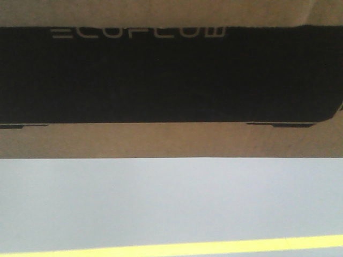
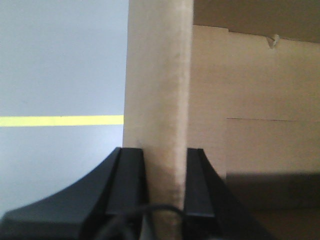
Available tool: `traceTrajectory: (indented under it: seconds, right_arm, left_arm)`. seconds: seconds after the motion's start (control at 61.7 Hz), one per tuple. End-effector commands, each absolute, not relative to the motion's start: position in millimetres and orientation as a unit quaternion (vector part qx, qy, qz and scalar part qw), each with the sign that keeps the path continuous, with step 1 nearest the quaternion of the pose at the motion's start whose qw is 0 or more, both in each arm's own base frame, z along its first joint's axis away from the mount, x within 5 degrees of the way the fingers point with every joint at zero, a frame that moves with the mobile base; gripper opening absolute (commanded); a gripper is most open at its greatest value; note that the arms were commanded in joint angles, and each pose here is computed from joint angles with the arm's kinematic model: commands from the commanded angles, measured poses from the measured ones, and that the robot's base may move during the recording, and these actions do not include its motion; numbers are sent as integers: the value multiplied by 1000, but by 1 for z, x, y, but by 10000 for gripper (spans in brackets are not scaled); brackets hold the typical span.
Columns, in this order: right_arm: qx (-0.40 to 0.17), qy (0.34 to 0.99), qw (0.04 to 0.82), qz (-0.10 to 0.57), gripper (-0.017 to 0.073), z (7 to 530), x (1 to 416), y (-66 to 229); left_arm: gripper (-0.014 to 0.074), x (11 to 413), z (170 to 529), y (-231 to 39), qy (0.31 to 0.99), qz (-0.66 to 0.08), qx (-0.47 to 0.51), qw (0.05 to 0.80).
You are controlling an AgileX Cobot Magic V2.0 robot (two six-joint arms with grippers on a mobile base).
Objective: Grab box from left shelf to table start
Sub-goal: 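Drive across the floor carrying the box in both grippers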
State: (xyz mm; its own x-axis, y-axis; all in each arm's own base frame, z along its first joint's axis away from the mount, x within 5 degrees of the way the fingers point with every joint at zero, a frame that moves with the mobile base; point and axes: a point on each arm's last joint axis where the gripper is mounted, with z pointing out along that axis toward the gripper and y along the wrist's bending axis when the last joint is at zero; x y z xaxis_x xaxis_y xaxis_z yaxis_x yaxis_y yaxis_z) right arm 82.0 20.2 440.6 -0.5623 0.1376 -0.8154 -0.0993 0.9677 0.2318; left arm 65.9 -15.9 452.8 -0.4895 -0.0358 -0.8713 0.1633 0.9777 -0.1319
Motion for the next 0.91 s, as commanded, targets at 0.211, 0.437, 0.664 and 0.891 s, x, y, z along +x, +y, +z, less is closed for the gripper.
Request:
traceTrajectory:
  seconds: [0.211, 0.437, 0.664, 0.891]
  right_arm:
    - [16, 841, 537, 73, 26, 458, 85, 10]
    - [16, 841, 537, 73, 26, 458, 85, 10]
    - [16, 841, 537, 73, 26, 458, 85, 10]
    - [16, 841, 537, 73, 26, 458, 85, 10]
  left_arm:
    - [-54, 64, 479, -16, 794, -127, 27, 594]
    - [-54, 64, 479, -16, 795, -127, 27, 593]
    - [-55, 64, 479, -17, 794, -132, 28, 593]
    - [-54, 64, 479, -17, 794, -133, 28, 593]
